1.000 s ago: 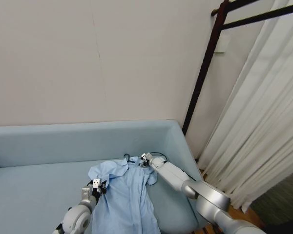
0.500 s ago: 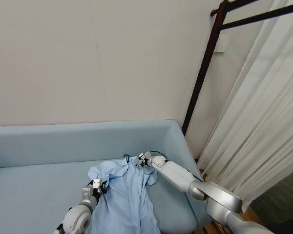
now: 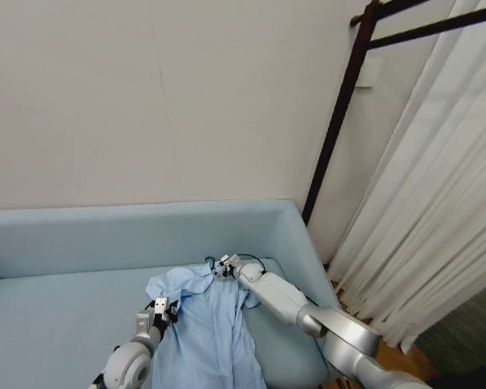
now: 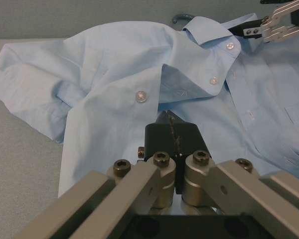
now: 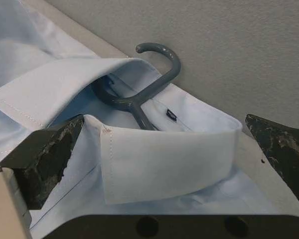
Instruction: Pick up the clothes from the sofa and hang them on the clothes hanger.
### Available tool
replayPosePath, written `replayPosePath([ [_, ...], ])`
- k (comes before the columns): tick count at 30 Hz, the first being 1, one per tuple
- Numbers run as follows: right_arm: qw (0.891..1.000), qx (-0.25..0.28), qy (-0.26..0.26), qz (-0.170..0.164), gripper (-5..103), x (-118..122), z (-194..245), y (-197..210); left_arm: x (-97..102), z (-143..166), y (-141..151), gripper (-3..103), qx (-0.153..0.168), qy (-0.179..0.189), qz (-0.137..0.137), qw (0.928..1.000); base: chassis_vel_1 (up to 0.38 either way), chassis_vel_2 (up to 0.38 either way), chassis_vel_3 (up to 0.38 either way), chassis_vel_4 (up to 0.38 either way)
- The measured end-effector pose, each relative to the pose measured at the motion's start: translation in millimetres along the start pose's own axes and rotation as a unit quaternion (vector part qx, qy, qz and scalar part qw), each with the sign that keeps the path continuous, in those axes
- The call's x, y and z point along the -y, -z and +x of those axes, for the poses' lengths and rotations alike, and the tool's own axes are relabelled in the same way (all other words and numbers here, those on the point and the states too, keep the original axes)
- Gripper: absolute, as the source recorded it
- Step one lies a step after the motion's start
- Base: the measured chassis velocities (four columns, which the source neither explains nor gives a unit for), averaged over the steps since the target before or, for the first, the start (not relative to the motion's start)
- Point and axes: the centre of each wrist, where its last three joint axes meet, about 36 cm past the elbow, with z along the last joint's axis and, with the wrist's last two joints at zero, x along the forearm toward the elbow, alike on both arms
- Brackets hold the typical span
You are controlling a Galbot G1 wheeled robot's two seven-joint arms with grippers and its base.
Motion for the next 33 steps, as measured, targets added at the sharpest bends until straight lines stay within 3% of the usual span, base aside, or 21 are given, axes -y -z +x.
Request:
replayPosePath([
  [5,1.000,-0.020,0.017,-0.009,100,24.7,24.2,-2.5,-0.8,-0.6,0.5,0,0.003,-0.001,0.001,1.0000,0.000,0.000,0.000,0.000],
  [9,0.999,-0.028,0.021,0.003,100,46.6,34.3,-11.3,-0.4,-2.6,-1.2,0,0.004,-0.001,0.001,1.0000,0.000,0.000,0.000,0.000],
  [16,0.999,-0.032,0.007,0.016,100,67.9,20.1,-17.2,1.4,-5.0,0.4,0,0.007,-0.005,-0.002,1.0000,0.000,0.000,0.000,0.000],
  [26,0.999,-0.034,0.026,0.007,100,54.2,36.4,-19.1,1.9,-10.5,0.0,0,0.004,-0.004,0.002,1.0000,0.000,0.000,0.000,0.000],
  [33,0.999,-0.032,0.019,0.019,100,47.7,26.1,-19.1,1.2,-8.6,1.7,0,0.006,-0.004,0.002,1.0000,0.000,0.000,0.000,0.000],
])
